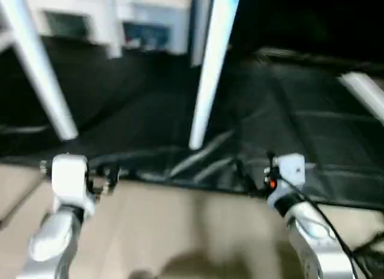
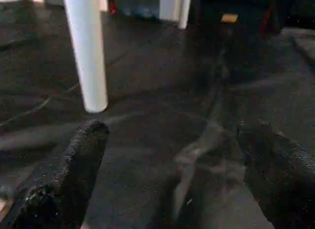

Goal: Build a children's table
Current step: Flip table

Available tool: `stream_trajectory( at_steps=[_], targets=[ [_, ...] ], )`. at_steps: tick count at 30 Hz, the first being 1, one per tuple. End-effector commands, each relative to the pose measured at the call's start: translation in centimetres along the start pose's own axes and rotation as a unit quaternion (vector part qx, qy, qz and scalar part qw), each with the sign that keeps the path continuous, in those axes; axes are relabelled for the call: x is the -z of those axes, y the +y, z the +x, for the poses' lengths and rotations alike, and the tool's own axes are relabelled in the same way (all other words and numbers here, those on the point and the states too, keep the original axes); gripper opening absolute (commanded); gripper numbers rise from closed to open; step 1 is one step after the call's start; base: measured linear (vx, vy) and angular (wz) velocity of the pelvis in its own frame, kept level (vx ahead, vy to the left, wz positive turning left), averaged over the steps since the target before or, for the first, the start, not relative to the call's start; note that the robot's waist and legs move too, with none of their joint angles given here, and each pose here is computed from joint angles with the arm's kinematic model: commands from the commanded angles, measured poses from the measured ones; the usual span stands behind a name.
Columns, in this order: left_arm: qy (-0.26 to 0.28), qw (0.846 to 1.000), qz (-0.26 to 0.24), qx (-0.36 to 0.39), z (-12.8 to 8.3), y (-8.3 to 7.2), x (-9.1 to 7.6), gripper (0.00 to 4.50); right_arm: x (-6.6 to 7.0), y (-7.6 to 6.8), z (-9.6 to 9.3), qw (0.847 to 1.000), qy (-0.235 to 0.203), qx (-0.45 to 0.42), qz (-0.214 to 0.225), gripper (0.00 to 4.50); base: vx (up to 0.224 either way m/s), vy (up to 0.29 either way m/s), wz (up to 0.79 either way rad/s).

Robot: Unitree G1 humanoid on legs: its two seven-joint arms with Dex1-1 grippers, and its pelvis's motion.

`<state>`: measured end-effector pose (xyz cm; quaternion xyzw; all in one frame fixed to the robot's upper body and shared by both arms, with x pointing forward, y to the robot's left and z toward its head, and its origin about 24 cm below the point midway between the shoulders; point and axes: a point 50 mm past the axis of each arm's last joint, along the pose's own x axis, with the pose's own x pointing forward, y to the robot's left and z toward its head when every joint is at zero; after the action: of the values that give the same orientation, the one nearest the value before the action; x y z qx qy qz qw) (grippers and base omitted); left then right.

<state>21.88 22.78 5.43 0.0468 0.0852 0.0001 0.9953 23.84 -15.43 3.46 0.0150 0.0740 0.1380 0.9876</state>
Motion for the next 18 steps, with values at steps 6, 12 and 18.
stream_trajectory(
  at_steps=[6,12,18],
  targets=[
    [-0.032,0.999,-0.009,-0.018,0.64,0.30,-1.27,4.33,0.02,-0.13,-0.37,1.000,0.016,-0.001,0.011,4.50,0.000,0.000,0.00],
    [-0.032,0.999,-0.009,-0.018,0.64,0.30,-1.27,4.33,0.02,-0.13,-0.37,1.000,0.016,-0.001,0.011,4.50,0.000,0.000,0.00],
    [-0.032,0.999,-0.009,-0.018,0.64,0.30,-1.27,4.33,0.02,-0.13,-0.37,1.000,0.016,-0.001,0.011,4.50,0.000,0.000,0.00]
  ],
)
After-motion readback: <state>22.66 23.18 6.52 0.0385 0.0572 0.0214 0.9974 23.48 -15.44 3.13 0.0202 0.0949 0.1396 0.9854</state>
